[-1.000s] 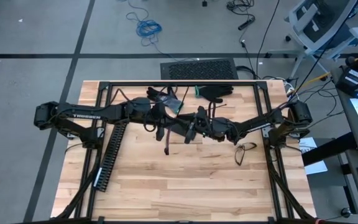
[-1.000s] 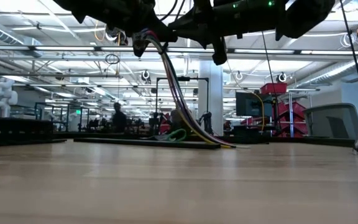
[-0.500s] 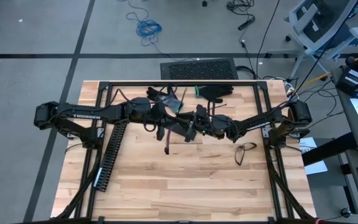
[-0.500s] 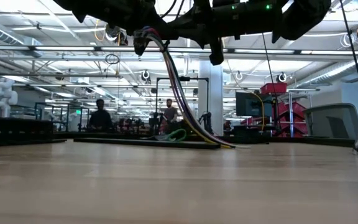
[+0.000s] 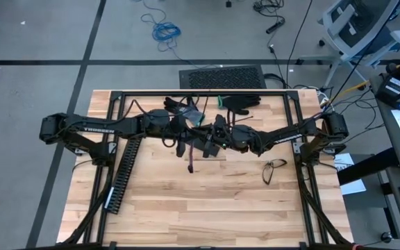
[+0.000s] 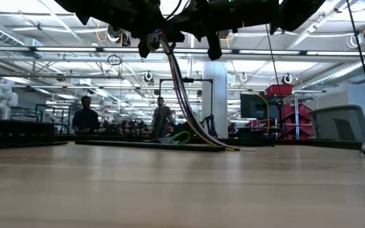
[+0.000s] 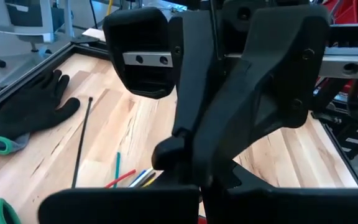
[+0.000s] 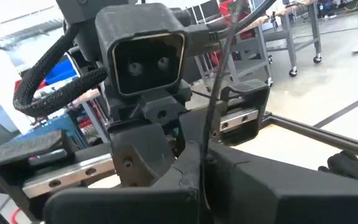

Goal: Ziptie cables
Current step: Wrap the cables using a black zip tie

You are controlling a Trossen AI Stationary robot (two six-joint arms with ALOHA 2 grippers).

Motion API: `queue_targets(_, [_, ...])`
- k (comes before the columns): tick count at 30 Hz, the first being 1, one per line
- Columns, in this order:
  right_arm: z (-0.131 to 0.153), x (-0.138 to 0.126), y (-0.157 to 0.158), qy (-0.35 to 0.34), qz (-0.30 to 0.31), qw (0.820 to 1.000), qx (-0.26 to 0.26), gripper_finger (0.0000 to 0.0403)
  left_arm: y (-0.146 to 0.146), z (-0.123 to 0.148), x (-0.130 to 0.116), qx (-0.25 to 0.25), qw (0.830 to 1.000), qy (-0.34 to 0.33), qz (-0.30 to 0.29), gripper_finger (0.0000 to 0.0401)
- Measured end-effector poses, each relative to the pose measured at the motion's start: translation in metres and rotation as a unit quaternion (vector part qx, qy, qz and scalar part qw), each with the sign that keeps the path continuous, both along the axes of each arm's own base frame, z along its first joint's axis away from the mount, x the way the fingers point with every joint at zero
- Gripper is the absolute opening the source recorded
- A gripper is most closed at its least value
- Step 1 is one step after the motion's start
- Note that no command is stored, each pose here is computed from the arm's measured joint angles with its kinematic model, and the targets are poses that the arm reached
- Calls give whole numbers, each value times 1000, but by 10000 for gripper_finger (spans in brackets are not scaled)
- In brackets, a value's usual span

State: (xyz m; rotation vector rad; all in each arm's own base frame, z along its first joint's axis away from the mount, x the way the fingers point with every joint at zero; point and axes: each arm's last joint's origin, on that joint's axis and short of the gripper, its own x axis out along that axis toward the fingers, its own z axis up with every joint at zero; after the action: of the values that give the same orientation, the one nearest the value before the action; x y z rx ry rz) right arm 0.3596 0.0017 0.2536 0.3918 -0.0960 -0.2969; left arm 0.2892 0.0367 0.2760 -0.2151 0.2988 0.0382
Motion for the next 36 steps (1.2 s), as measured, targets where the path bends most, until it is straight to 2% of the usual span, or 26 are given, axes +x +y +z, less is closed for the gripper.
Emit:
queue_targets(6, [-2, 0, 0, 12, 3, 1000, 13, 1, 0, 3, -4, 1, 1000, -1, 1, 0])
queue_targets(12, [-2, 0, -2, 24, 0, 1000, -4, 10, 0, 3, -5, 1, 1000, 3, 1, 0])
queue_targets(20, [-3, -1, -2, 28, -6, 1000, -7, 91, 0, 3, -6, 2, 1000, 6, 1, 0])
queue_targets(23, [-3, -1, -2, 28, -7, 1000, -6, 106, 0, 3, -6, 3, 1000, 6, 0, 0])
queue_targets(26, [-3, -1, -2, 28, -7, 1000, -6, 103, 0, 4, -6, 13, 1000, 6, -1, 0])
queue_targets(36, [-2, -1, 1, 23, -4, 1000, -5, 51, 2, 5, -6, 36, 999, 4, 25, 0])
